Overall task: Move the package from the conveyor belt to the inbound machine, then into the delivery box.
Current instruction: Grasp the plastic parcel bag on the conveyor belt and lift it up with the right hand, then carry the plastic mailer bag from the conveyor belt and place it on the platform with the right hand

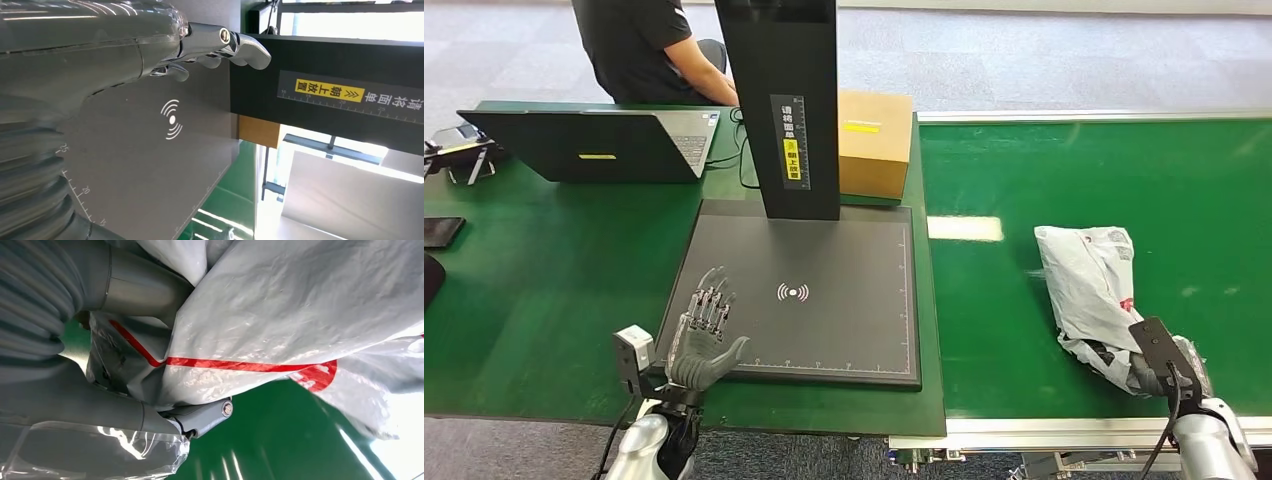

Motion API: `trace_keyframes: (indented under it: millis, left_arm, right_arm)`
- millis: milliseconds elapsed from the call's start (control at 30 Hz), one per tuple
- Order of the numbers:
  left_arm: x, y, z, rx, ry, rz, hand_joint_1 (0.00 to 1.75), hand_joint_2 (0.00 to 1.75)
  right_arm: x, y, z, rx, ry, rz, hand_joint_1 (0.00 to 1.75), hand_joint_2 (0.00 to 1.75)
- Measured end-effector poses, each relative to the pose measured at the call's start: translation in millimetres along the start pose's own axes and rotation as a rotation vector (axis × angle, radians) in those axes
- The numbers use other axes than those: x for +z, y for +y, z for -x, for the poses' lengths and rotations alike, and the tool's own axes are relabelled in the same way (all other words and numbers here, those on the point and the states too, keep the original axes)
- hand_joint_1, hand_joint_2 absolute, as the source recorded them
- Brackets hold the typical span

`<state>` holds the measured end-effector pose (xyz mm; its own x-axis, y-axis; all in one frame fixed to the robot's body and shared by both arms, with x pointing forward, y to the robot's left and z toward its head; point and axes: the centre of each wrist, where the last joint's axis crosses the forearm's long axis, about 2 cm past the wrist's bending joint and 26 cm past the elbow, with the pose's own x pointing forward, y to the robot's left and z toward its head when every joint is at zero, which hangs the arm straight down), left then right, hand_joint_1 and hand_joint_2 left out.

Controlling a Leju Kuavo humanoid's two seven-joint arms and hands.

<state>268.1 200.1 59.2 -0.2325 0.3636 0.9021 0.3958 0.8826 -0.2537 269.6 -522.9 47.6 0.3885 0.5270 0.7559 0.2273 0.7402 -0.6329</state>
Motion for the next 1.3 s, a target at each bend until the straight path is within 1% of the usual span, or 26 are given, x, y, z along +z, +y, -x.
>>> trace_keyframes:
  millis: [133, 267, 433, 600, 767, 900, 1033, 1167, 1300]
  left_arm:
    - [1, 0, 0, 0.000, 0.006, -0.002, 0.00, 1.75]
    - [1, 0, 0, 0.000, 0.006, -0.002, 0.00, 1.75]
    - [1, 0, 0, 0.000, 0.005, -0.002, 0.00, 1.75]
    - [-1, 0, -3, -0.002, -0.005, 0.004, 0.00, 1.75]
    - [-3, 0, -5, -0.007, -0.016, 0.010, 0.00, 1.75]
    - [-6, 1, -7, -0.036, -0.038, 0.007, 0.00, 1.75]
    - [-10, 2, -11, -0.091, -0.080, -0.015, 0.00, 1.75]
    - [-14, 3, -18, -0.127, -0.130, -0.034, 0.00, 1.75]
    - [-15, 3, -23, -0.167, -0.165, -0.052, 0.00, 1.75]
  right_arm:
    - [3, 1, -12, 0.087, -0.105, 0.094, 1.75, 1.75]
    - [9, 0, -31, 0.261, -0.243, 0.224, 1.75, 1.75]
    - [22, 2, -55, 0.403, -0.406, 0.313, 1.75, 1.75]
    - [38, 8, -86, 0.500, -0.595, 0.400, 1.75, 1.75]
    - [54, 18, -114, 0.513, -0.754, 0.437, 1.75, 1.75]
    - [63, 27, -137, 0.508, -0.875, 0.429, 1.75, 1.75]
    - [69, 38, -156, 0.499, -0.978, 0.405, 1.75, 1.75]
    - [72, 50, -172, 0.485, -1.063, 0.369, 1.75, 1.75]
    - [67, 58, -188, 0.457, -1.117, 0.325, 1.75, 1.75]
